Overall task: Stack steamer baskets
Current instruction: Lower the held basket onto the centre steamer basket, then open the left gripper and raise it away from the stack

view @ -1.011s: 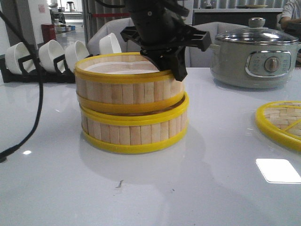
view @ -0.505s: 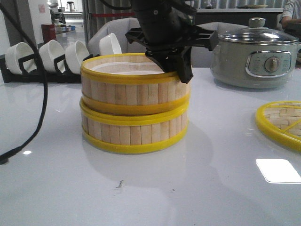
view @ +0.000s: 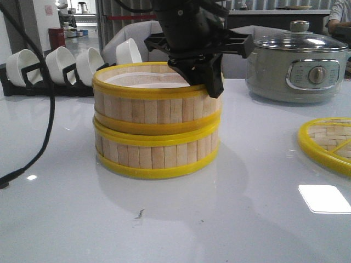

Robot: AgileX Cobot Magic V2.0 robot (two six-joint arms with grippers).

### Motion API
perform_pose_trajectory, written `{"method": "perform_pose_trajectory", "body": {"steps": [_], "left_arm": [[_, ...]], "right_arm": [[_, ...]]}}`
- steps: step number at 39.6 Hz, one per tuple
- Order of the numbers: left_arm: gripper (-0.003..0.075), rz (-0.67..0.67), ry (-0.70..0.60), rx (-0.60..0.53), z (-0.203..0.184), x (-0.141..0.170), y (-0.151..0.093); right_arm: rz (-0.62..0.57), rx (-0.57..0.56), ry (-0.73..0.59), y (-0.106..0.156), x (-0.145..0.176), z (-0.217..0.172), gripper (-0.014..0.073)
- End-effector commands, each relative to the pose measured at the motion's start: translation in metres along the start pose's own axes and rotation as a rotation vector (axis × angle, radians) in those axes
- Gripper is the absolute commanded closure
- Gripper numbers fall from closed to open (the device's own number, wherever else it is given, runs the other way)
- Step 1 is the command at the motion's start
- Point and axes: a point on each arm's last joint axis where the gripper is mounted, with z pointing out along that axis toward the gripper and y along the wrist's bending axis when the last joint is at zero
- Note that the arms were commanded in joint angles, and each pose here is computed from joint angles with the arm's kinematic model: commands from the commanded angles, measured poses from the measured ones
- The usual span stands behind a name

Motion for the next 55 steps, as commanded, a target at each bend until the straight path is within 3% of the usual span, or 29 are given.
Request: {"method": "perform_pose_trajectory", "body": {"steps": [1,29,34,42,55], "left_arm": [[0.0632,-0.002,-0.086,0.017,-0.038,-0.012,-0.010],[0.0623,-0.005,-0.120,0.017,-0.040,-0.015,-0.010],[0.0548,0.002,-0.124,0.006,-0.040,-0.015,-0.009],[0.0353,0.005,-0.120,0.002,-0.040,-0.015,-0.009],[0.0334,0.021,-0.173,-0.012,-0.058,-0.024,-0.009]], "right_arm": [[0.002,-0.012,-0.126,0.002,-0.020,-0.009,0.0213],[0.002,-0.012,-0.127,0.002,-0.020,-0.009,0.0213],[0.002,-0.012,-0.127,0.002,-0.020,-0.009,0.0213],[0.002,-0.012,-0.127,0.002,-0.020,-0.009,0.0213],[0.002,-0.012,-0.124,0.002,-0.020,-0.009,0.0213]]}}
